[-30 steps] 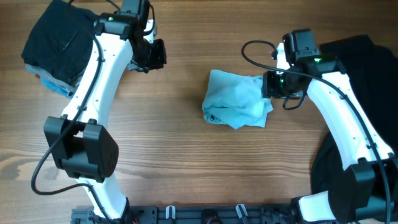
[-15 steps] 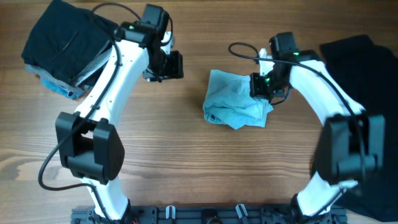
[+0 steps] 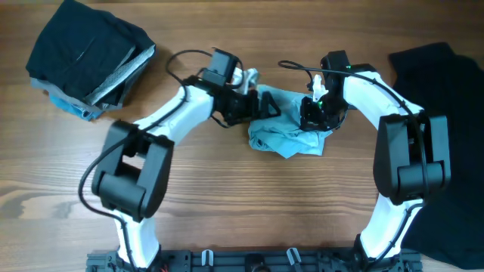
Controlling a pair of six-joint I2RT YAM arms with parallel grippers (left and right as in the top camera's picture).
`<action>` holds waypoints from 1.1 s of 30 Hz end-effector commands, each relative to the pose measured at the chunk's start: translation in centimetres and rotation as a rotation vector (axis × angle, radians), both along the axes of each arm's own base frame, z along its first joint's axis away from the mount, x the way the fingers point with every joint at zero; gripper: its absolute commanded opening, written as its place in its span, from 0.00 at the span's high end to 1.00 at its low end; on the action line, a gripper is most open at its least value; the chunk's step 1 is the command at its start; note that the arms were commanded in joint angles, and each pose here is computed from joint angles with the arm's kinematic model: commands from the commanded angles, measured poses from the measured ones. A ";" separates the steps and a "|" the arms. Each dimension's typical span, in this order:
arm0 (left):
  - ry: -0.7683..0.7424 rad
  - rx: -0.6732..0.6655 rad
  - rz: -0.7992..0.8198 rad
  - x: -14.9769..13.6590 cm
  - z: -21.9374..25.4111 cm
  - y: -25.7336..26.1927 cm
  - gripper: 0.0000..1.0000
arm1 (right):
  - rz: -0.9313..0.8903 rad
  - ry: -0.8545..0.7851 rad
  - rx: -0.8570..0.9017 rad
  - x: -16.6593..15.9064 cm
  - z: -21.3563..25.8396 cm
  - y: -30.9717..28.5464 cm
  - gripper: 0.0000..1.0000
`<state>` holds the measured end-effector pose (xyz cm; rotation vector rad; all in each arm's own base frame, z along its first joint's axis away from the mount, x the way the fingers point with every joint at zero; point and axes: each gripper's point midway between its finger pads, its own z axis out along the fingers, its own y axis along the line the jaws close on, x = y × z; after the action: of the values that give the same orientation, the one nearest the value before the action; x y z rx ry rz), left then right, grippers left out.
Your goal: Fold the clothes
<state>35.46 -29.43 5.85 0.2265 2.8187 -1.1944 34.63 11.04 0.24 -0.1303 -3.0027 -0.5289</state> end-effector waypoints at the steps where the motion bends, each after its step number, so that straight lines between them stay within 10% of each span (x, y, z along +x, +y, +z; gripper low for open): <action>1: 0.076 -0.009 -0.049 -2.1 -2.9 -2.3 0.07 | -0.010 0.024 0.017 -0.6 -0.2 0.3 0.96; 8: 0.143 0.078 -0.016 -2.6 -8.8 -2.4 0.39 | -0.011 0.029 0.093 -0.7 0.6 1.5 0.96; 13: 0.067 0.177 0.025 -1.3 -10.3 -1.4 0.96 | -0.012 -0.034 0.098 -0.6 3.9 1.4 0.96; 18: 0.081 0.200 0.055 0.4 -9.5 2.0 0.96 | -0.061 -0.196 0.038 -0.7 10.6 -1.7 0.96; 21: 0.048 0.009 0.081 4.9 -1.0 4.3 0.96 | -0.110 -0.372 0.050 0.0 15.7 -3.4 0.94; 28: -0.466 -0.251 0.255 17.2 21.1 14.6 0.96 | -0.144 -0.431 0.071 0.3 17.6 -3.4 0.95; 33: -0.652 -0.111 0.537 21.8 22.5 28.5 0.96 | -0.143 -0.421 0.078 0.1 17.5 -3.2 0.95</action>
<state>55.92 -8.92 28.95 0.0397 2.0701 -1.0976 35.12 7.72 17.94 -0.2418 -3.4068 -0.7726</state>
